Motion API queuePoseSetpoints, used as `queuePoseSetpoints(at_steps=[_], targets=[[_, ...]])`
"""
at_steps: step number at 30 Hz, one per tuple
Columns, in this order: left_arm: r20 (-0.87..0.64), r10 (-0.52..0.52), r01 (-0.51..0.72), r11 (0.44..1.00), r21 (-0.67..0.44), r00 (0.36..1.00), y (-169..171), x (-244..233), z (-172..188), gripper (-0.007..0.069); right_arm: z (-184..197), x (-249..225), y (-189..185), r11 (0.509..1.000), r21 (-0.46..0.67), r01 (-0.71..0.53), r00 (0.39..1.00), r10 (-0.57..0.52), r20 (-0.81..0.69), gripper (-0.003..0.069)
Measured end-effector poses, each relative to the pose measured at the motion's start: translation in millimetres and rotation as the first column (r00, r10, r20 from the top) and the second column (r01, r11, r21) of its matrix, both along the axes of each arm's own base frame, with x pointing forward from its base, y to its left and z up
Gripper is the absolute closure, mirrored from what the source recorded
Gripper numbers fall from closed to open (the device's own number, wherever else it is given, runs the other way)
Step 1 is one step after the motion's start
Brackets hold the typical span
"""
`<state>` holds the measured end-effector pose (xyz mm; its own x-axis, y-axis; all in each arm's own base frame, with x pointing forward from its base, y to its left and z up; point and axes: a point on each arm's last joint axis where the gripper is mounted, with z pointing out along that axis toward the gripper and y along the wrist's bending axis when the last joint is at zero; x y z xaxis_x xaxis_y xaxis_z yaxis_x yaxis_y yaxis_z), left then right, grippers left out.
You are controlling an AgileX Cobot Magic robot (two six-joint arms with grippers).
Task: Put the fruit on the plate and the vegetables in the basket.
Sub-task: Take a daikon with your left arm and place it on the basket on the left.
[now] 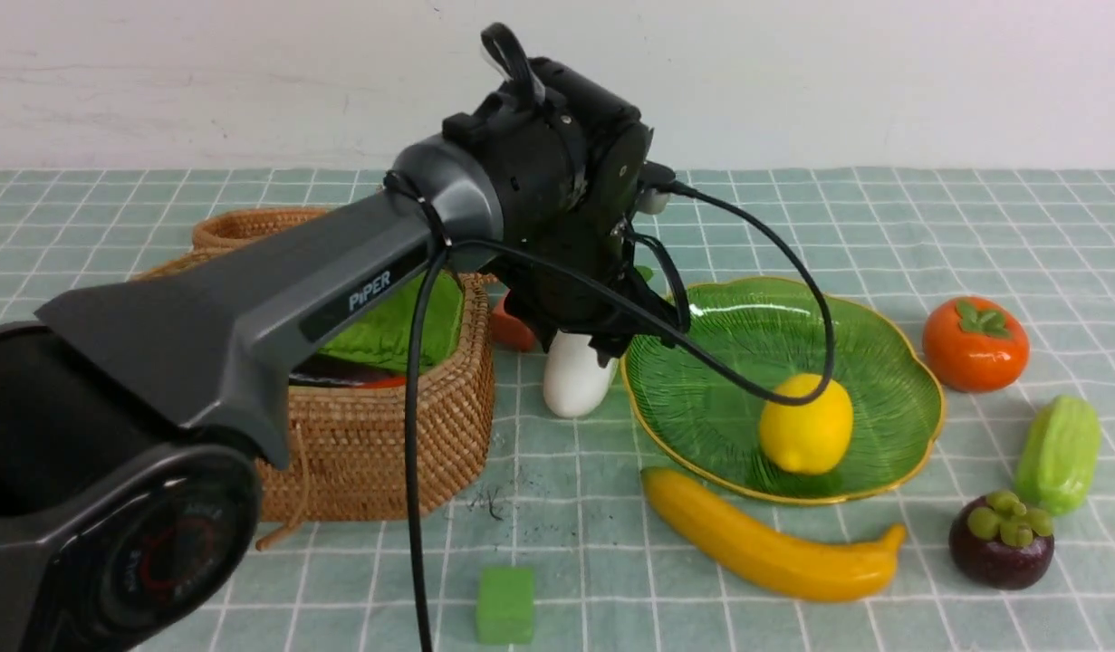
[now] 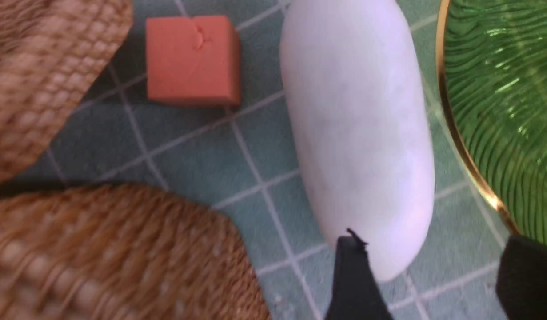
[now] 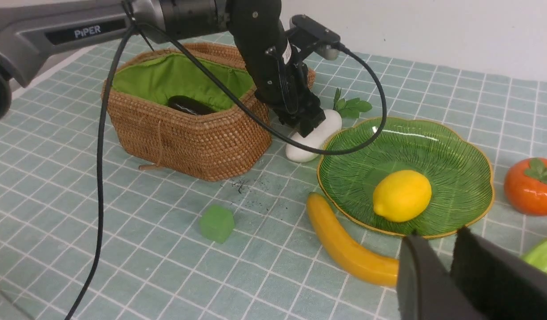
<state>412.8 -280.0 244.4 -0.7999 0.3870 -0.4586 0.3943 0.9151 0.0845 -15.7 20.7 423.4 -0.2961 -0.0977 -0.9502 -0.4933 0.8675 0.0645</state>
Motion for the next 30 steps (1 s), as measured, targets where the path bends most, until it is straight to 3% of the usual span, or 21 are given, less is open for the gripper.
queuePoseSetpoints(at_steps=[5, 10, 30], targets=[[0.014, -0.011, 0.011, 1.0, 0.014, 1.0, -4, 7, -19, 0.0139, 0, 0, 0, 1.0, 0.0, 0.0, 1.0, 0.0, 0.0, 0.0539], [0.032, -0.02, 0.018, 0.997, 0.072, 0.999, -2, 12, -30, 0.0134, 0, 0, 0, 1.0, 0.0, 0.0, 1.0, 0.0, 0.0, 0.0539], [0.052, -0.024, 0.02, 0.997, 0.07, 0.998, -7, 22, -56, 0.0113, 0, 0, 0, 1.0, -0.001, 0.001, 1.0, -0.001, 0.0, 0.0529]])
